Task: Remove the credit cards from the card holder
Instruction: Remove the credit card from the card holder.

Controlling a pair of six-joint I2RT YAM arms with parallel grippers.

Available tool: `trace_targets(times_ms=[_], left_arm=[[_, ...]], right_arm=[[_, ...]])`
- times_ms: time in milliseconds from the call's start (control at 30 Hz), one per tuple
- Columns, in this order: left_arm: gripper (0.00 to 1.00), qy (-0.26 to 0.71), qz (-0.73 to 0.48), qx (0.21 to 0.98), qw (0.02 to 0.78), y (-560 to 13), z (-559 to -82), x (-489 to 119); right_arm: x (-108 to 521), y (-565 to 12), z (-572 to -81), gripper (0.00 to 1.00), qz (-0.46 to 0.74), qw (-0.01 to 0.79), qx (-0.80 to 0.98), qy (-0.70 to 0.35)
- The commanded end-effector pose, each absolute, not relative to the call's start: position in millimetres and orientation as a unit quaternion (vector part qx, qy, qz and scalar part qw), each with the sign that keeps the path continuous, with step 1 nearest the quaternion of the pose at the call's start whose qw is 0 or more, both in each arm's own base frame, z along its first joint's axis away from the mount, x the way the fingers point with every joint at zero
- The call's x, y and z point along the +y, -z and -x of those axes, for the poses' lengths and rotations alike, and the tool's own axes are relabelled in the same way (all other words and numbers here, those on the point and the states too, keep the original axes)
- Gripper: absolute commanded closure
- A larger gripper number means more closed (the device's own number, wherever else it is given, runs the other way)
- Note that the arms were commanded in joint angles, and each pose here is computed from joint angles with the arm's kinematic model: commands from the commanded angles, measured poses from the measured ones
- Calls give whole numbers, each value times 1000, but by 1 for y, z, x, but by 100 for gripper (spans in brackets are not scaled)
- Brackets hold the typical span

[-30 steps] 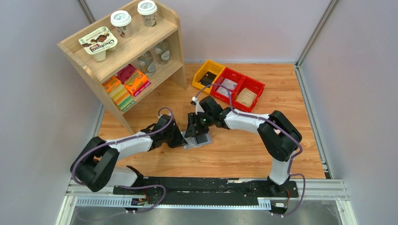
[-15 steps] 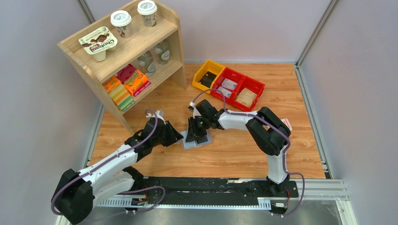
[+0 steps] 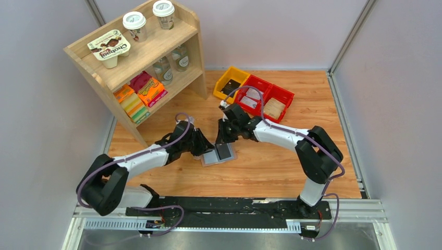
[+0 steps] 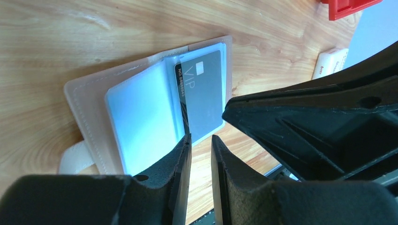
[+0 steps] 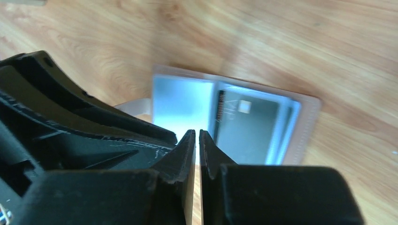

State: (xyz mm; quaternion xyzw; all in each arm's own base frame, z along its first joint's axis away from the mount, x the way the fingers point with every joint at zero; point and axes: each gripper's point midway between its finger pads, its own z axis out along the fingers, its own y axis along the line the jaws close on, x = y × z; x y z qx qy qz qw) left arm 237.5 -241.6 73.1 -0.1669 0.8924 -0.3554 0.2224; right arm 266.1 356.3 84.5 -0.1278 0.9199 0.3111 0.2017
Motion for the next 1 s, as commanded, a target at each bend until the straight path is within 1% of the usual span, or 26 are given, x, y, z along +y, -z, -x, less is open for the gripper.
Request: trace_targets(times_ms=[0, 133, 300, 467, 567, 833, 967], left_arm=[[70, 409, 159, 872, 217, -89, -253, -269], [67, 405, 163, 879, 194, -67, -253, -273], [59, 392, 181, 885, 173, -38, -247, -270], [59, 399, 196, 881, 162, -24, -244, -270], [60, 412, 198, 873, 167, -27, -246, -273], [74, 446, 192, 849, 208, -58, -255, -275], [76, 462, 185, 838, 225, -71, -259, -277]], right_arm=[[325, -61, -274, 90, 93, 203, 941, -254], [324, -51, -274, 87, 93, 186, 943, -260], [321, -40, -272, 86, 87, 170, 947, -260], [318, -30, -266, 86, 81, 152, 949, -263], [317, -26, -263, 87, 79, 144, 951, -263], [315, -22, -260, 87, 76, 138, 952, -264], [315, -20, -259, 87, 75, 136, 952, -264]])
